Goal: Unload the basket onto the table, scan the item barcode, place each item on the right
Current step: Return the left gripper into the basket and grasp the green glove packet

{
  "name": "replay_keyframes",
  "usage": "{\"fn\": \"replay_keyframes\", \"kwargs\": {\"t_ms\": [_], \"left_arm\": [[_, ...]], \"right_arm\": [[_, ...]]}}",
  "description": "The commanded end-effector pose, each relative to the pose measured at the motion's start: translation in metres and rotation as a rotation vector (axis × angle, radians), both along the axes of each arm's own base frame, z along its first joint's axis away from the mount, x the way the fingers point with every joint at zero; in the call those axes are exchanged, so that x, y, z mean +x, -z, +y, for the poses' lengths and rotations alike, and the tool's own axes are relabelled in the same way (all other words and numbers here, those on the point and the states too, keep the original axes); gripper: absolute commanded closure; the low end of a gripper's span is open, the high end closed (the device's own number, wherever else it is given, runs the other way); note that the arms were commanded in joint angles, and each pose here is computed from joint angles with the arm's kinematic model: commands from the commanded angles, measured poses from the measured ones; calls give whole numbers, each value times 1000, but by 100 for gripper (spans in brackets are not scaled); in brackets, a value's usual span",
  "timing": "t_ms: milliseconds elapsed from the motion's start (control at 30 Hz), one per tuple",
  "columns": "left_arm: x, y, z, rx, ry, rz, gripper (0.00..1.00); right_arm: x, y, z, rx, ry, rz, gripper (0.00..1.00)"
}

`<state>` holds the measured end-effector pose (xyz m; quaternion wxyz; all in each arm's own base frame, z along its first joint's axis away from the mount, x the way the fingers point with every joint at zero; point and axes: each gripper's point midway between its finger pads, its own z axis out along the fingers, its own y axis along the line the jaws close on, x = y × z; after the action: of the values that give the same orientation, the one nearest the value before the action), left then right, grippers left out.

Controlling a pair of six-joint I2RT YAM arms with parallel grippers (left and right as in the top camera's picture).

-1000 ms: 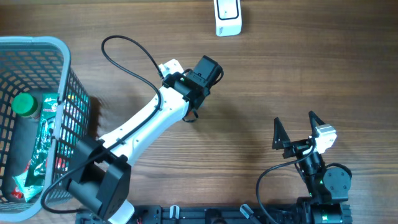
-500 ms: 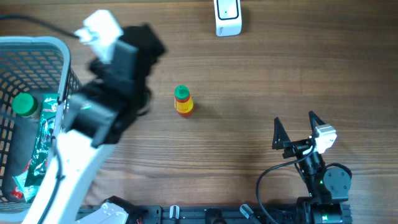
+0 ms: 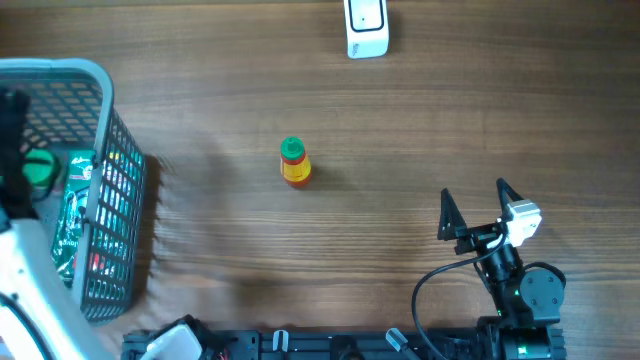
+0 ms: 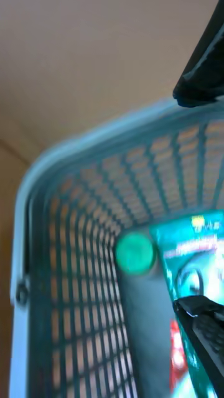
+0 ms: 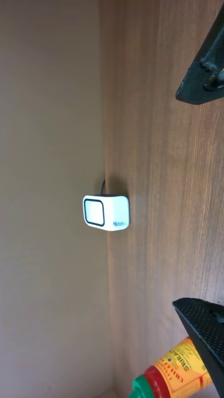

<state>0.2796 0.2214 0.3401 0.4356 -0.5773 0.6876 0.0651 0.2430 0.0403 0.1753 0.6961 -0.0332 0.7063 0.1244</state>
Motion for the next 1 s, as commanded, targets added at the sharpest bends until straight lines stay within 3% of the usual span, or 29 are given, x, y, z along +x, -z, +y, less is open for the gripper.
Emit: {"fn": "replay_keyframes", "kwargs": {"t_ms": [0, 133, 300, 533, 667, 867, 967], "left_arm": [[-8, 48, 26, -99, 36, 165, 0], [-13, 96, 37, -205, 32, 314, 0], [14, 135, 27, -251, 308, 410, 0], [31, 138, 29, -40, 663, 524, 0], [26, 142, 35, -2, 721, 569, 0], [17, 169, 53, -77, 713, 592, 0], [19, 187, 41, -116, 840, 598, 0]], "right_arm": [[0, -2, -1, -10, 11, -12, 0], [0, -2, -1, -10, 11, -12, 0], [0, -2, -1, -10, 11, -12, 0], [0, -2, -1, -10, 11, -12, 0], [0, -2, -1, -10, 11, -12, 0], [0, -2, -1, -10, 11, -12, 0], [0, -2, -1, -10, 11, -12, 0]]}}
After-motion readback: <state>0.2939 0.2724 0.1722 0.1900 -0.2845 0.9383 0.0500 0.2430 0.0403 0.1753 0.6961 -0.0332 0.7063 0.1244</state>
